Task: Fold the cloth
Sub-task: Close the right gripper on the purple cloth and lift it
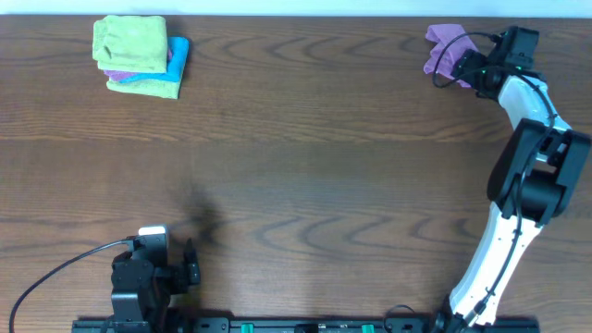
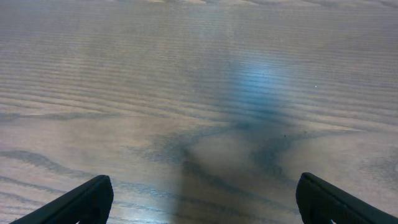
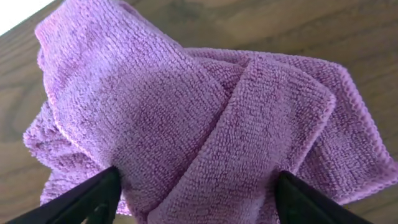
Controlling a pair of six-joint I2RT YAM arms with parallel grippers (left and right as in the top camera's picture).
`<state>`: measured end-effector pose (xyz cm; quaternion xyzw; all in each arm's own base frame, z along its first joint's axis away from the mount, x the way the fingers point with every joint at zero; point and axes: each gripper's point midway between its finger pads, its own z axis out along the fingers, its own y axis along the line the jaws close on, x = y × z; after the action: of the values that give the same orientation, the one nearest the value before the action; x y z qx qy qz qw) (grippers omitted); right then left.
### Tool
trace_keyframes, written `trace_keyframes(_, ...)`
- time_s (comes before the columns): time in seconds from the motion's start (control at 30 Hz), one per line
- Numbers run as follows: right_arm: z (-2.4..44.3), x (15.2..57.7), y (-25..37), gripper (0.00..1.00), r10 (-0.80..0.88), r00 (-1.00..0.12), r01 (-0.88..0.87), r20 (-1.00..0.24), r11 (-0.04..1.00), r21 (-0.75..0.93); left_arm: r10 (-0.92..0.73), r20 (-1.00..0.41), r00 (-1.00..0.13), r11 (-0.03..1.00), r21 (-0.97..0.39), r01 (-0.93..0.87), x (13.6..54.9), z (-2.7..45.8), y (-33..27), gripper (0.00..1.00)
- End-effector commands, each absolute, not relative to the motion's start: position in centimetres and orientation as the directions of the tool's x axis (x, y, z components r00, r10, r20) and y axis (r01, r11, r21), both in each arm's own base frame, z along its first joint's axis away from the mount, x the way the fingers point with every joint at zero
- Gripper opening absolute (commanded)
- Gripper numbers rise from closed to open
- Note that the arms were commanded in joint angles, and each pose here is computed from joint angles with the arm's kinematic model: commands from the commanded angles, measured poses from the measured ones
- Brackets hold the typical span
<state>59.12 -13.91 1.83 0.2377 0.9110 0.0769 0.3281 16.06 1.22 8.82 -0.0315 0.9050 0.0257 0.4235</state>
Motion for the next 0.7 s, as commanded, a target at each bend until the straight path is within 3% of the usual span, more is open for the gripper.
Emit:
trace_keyframes(0.0,1.4,59.3,-13.8,0.72,0.49,-0.671,0.386,-0.556,0.872,0.301,-0.045,-0.73,-0.682,0.996,0.023,-0.09,15.4,7.0,1.4,0.95)
trace_keyframes(0.17,1.4,59.3,-13.8,0.39,0.49,-0.671,0.387,-0.556,0.872,0.301,-0.045,-0.73,-0.682,0.996,0.023,-0.09,15.4,7.0,1.4,0.95)
trace_keyframes(0.23,1.6,59.3,-13.8,0.22,0.489,-0.671,0.386,-0.557,0.872,0.301,-0.045,-0.73,-0.682,0.996,0.023,-0.09,15.4,7.0,1.4,0.95)
trace_keyframes(0.3,2.2,59.3,-13.8,0.11,0.489,-0.668,0.385,-0.561,0.872,0.302,-0.045,-0.73,-0.682,0.996,0.023,-0.09,15.4,7.0,1.4,0.95)
trace_keyframes(0.43,3.9,59.2,-13.7,0.02,0.486,-0.66,0.38,-0.573,0.874,0.303,-0.045,-0.73,-0.682,0.996,0.023,-0.09,15.4,7.0,1.4,0.95)
trace_keyframes(0.67,8.8,58.3,-12.8,0.02,0.452,-0.665,0.348,-0.594,0.892,0.29,-0.045,-0.73,-0.682,0.996,0.023,-0.09,15.4,7.0,1.4,0.95)
